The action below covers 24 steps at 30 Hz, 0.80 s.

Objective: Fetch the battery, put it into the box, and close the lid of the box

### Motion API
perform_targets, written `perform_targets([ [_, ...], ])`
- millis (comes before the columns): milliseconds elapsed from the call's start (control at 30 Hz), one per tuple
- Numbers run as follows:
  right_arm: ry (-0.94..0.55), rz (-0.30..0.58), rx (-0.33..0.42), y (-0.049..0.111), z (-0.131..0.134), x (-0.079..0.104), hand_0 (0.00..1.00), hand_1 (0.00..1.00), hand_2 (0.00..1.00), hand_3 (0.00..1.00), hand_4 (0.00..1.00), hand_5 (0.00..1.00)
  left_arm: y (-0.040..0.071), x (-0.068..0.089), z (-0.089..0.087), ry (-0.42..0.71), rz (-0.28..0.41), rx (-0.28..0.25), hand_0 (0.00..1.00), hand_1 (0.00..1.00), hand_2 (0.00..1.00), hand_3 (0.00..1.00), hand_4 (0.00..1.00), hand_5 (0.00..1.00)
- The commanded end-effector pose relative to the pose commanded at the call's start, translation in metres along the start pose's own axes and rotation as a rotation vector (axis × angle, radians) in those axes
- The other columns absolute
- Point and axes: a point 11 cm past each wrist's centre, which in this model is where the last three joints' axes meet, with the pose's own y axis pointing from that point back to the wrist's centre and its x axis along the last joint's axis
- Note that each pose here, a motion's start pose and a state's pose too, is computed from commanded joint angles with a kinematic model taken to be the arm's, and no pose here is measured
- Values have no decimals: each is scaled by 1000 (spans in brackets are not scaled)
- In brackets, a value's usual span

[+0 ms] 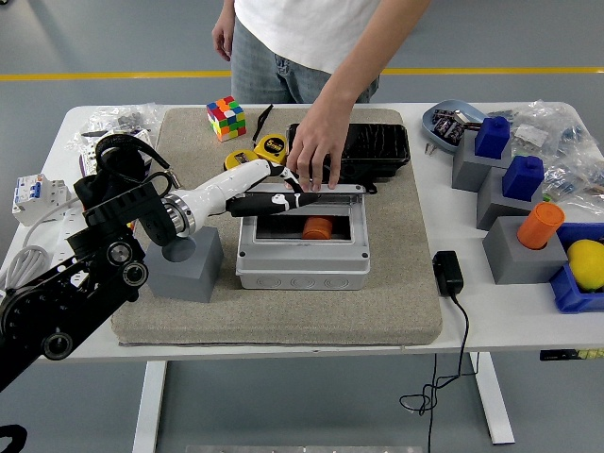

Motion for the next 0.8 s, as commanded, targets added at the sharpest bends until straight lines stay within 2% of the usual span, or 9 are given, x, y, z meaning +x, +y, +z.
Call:
perform_targets([
  [500,-5,0,1,0,-1,0,865,852,807,832,998,998,0,-23,-2,7,-76,2,998,998,873,637,998,998],
  [733,-8,-1,4,0,-3,-1,865,852,807,832,998,998,0,-25,-5,12,-87,11,998,998,870,634,998,998],
  [800,-8,0,3,0,-2,0,865,851,808,833,998,998,0,-22,-4,13,-64,-2,998,998,855,632,998,998],
])
